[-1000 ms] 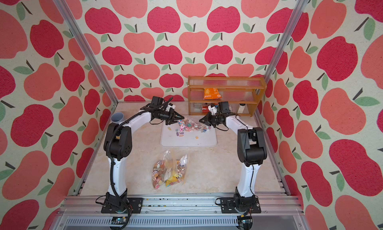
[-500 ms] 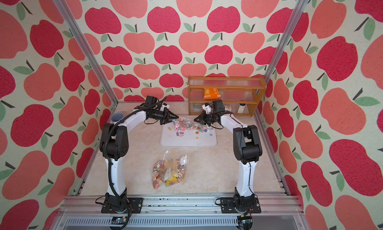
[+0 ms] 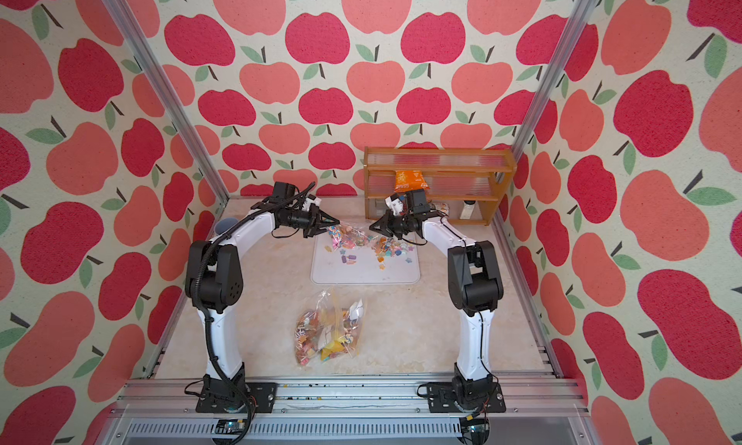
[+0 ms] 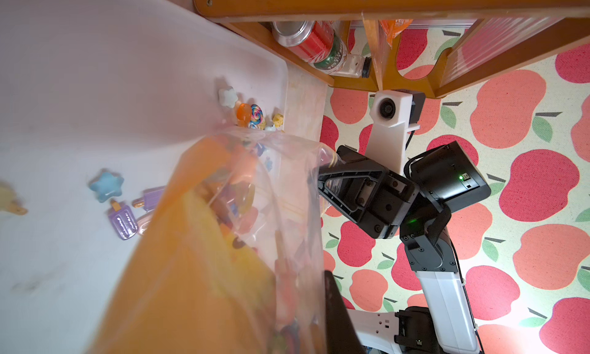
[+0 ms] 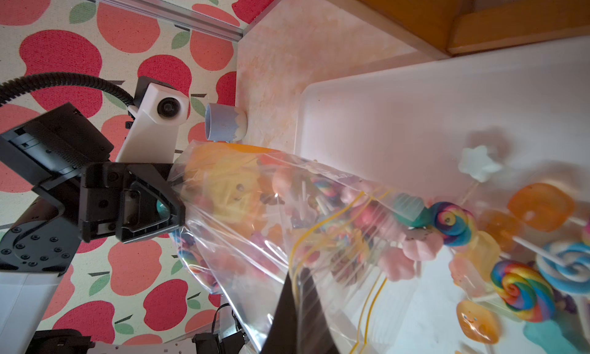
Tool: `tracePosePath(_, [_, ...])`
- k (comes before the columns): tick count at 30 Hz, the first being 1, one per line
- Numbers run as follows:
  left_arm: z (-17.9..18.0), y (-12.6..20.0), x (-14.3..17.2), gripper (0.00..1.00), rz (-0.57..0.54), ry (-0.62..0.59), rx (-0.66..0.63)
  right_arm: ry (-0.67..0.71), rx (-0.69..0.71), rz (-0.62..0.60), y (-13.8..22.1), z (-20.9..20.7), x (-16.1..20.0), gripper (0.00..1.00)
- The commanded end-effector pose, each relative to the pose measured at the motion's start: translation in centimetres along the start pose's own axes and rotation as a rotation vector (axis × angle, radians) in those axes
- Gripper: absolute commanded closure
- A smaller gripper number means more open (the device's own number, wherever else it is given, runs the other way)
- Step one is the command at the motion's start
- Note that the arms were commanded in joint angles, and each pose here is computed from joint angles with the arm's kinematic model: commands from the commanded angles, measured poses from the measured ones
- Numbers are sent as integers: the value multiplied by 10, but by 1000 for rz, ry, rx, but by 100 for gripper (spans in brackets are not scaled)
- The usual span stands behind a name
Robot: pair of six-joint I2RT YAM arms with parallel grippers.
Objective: Pour candies out of the ziploc bag
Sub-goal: 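Pour the candies out of the ziploc bag onto the tray.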
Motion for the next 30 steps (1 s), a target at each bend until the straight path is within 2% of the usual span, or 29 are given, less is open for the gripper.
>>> tracePosePath(1, [-27, 55, -7, 91, -89, -64, 50, -79, 107, -3, -3, -34, -1, 100])
tracePosePath(20, [-40, 81, 3, 91, -107, -85, 61, -102, 95, 36, -26, -36, 15, 100])
tracePosePath(30, [-35, 104, 5, 91, -137, -77, 56, -94, 89, 30, -22, -26, 20, 100])
Point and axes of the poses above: each gripper's point midway between its finger pads, its own y axis back along the fingers, its own z axis along the line the jaws close on, x = y × z, the point moved 1 cm from there along y, back along the fingers, and after that the axes turned 8 degrees about y, right-handed, at the moved point
